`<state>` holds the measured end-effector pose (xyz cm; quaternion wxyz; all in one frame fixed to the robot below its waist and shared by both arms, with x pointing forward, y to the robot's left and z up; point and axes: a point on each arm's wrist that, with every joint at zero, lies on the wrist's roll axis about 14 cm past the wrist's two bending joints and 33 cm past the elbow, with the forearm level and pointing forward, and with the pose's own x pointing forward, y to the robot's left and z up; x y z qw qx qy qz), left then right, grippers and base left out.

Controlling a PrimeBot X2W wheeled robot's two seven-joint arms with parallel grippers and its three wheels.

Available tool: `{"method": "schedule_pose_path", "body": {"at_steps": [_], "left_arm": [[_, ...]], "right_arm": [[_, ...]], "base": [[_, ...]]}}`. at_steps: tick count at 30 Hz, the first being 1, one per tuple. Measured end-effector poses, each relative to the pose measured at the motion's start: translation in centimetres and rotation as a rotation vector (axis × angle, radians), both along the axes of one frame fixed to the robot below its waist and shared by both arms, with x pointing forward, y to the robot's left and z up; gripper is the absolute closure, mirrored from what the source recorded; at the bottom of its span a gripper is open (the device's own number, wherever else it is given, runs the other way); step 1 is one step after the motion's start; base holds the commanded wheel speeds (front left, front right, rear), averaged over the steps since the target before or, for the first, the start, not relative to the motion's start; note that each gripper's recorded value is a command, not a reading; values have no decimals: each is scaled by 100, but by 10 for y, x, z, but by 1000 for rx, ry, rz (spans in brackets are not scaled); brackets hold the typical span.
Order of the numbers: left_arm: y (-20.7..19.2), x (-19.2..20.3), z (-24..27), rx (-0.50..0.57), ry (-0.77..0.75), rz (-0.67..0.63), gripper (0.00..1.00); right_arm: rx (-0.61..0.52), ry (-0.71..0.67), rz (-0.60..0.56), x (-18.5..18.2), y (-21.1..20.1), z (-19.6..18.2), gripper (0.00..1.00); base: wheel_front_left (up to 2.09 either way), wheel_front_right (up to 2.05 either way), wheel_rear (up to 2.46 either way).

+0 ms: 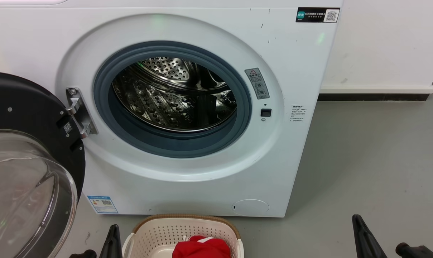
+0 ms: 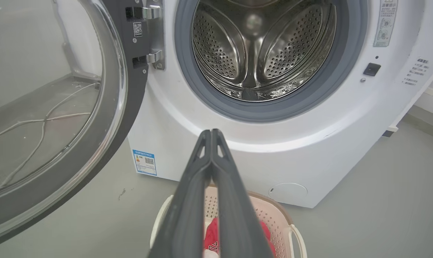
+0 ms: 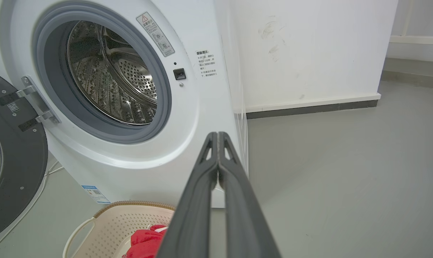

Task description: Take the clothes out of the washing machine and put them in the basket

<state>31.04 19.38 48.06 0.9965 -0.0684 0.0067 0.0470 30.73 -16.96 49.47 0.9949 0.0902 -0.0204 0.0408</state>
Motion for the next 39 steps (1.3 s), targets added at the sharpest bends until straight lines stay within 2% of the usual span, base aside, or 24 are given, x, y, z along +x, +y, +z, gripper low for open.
{"method": "schedule_pose_path", "body": {"at_steps": [18, 39], "left_arm": [[7, 17, -3, -356, 24, 33, 100], [8, 35, -1, -686, 24, 35, 100]], "right_arm": [[342, 37, -46, 19, -12, 2, 100], [655, 73, -73, 36, -21, 0, 100]], "base": [[0, 0, 0], [0, 0, 0]]}}
